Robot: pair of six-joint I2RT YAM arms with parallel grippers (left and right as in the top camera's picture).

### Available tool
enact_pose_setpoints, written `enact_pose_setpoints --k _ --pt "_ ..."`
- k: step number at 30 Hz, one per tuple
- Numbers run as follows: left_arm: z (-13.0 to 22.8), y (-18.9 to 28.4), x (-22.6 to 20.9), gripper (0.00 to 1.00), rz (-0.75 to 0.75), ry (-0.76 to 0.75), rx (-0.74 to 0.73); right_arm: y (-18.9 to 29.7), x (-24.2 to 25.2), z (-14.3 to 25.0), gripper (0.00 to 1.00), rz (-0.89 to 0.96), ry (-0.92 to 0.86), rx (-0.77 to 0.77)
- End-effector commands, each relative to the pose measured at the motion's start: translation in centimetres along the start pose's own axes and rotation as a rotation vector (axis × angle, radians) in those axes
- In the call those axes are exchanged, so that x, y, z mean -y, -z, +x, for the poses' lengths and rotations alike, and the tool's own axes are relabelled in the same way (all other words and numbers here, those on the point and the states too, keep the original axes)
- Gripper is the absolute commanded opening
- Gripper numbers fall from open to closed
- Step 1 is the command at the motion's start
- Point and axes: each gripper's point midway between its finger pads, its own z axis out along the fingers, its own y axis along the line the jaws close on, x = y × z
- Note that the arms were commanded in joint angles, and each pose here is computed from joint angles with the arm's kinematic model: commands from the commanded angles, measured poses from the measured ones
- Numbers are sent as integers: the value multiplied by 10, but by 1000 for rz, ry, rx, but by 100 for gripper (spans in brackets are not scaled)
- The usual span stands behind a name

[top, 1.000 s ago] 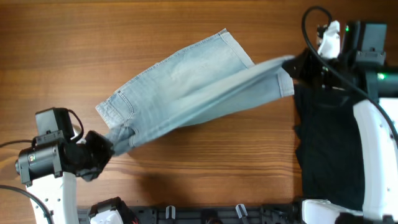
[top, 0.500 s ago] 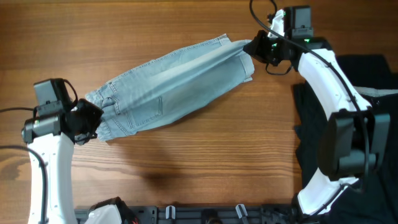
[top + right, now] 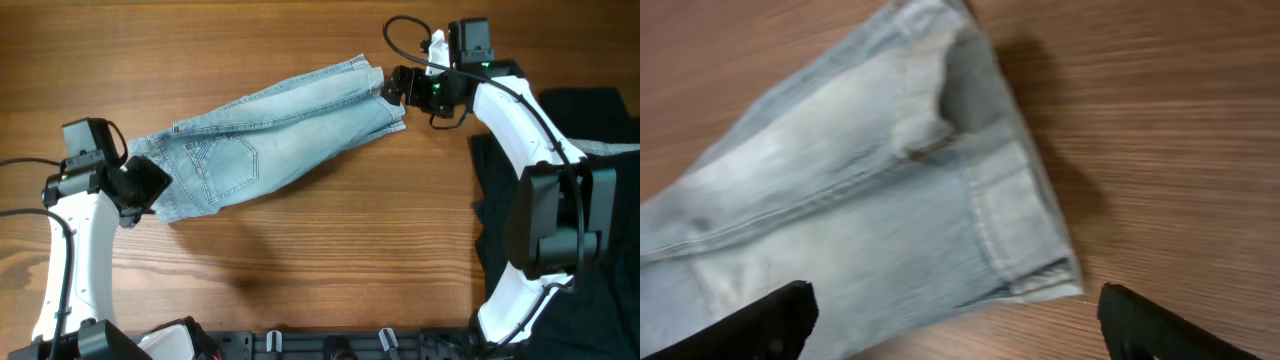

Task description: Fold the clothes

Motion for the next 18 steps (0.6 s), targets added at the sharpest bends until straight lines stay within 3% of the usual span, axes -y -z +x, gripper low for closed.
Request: enact_pose_setpoints --k 1,4,7,9,11,12,16,18 --pt "10 2 -9 62 -40 -25 -51 -26 34 26 92 112 -54 -71" --pt "26 -1 -19 63 -74 -21 -108 -48 43 41 88 105 -117 -127" --pt "44 -13 -30 68 -97 -18 -158 -65 28 57 81 -13 -138 -199" --pt "48 -18 -34 70 -101 -17 -164 -68 18 58 55 -59 -126 -207" --pt "46 -19 -32 71 -95 -18 -154 -69 17 54 14 -65 -110 -188" --pt "45 -19 -31 71 -92 -18 -149 -70 16 52 6 -68 -105 -181" --pt "43 -19 -31 71 -88 -20 -142 -65 22 68 4 -31 -141 -244" --pt "43 -19 -30 72 -86 -46 -143 -52 43 94 4 114 -185 -334"
